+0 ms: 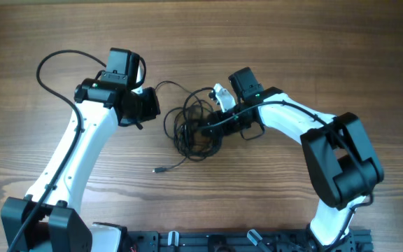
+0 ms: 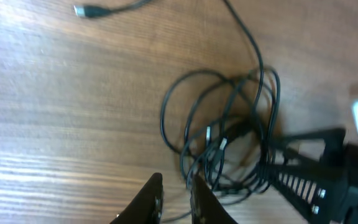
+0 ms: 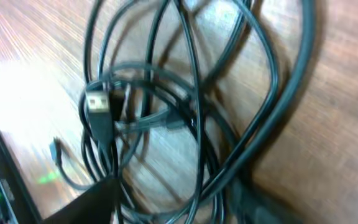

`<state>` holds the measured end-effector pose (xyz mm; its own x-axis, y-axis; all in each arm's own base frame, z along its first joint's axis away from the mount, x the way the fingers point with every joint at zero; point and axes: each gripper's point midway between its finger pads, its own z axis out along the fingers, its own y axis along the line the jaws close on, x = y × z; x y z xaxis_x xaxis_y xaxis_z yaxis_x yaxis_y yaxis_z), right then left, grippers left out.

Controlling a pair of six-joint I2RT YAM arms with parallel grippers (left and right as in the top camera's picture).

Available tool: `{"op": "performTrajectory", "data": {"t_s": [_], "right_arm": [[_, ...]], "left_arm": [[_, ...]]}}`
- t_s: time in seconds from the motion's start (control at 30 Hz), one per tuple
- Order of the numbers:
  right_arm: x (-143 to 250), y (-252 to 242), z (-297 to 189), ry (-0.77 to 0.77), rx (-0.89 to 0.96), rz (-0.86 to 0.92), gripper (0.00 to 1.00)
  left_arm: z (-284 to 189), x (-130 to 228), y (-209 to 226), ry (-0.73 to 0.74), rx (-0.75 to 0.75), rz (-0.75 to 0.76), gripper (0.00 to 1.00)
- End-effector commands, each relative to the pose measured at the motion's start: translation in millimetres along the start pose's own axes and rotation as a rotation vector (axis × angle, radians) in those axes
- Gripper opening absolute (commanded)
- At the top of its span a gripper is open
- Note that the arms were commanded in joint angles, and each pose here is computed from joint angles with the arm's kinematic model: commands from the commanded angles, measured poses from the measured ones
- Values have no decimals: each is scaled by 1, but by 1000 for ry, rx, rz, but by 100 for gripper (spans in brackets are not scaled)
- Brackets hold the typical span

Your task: Untangle cables

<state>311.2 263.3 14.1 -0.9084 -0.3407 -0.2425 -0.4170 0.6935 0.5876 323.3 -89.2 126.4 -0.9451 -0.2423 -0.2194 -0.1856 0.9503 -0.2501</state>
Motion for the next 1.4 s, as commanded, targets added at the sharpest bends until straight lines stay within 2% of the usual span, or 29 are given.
{"op": "performTrajectory", "data": {"t_s": [0.0,0.13,0.23,0.3,0.5,0.63,0.73,0.8,0.83,0.97,1.23,1.37], "right_arm": [[-28,-20,-3,-88,63,19,73],[-66,-5,-16,-184,29,31,78],[-85,5,-29,-231,17,28,83],[-95,9,-41,-264,9,62,86],[-111,3,-84,-355,10,159,91],[-103,-32,-120,-387,106,244,91],[-93,-54,-141,-384,134,289,91],[-80,-68,-150,-362,147,341,93],[-76,-71,-151,-350,153,348,94],[-61,-75,-150,-299,165,370,94],[-43,-59,-143,-211,87,367,94],[-34,-55,-141,-175,75,372,94]], "left_arm": [[2,20,-3,54,9,47,19],[6,40,-19,115,51,85,25],[11,55,-36,150,93,131,25],[18,63,-47,146,109,204,25],[38,72,-56,116,96,271,25],[50,75,-39,103,28,271,25],[60,79,-32,97,18,271,29],[71,78,-32,65,37,254,45],[74,77,-32,54,44,235,47],[79,71,-36,11,67,178,47],[94,53,-32,-129,64,180,45],[99,44,-35,-183,81,182,48]]}}
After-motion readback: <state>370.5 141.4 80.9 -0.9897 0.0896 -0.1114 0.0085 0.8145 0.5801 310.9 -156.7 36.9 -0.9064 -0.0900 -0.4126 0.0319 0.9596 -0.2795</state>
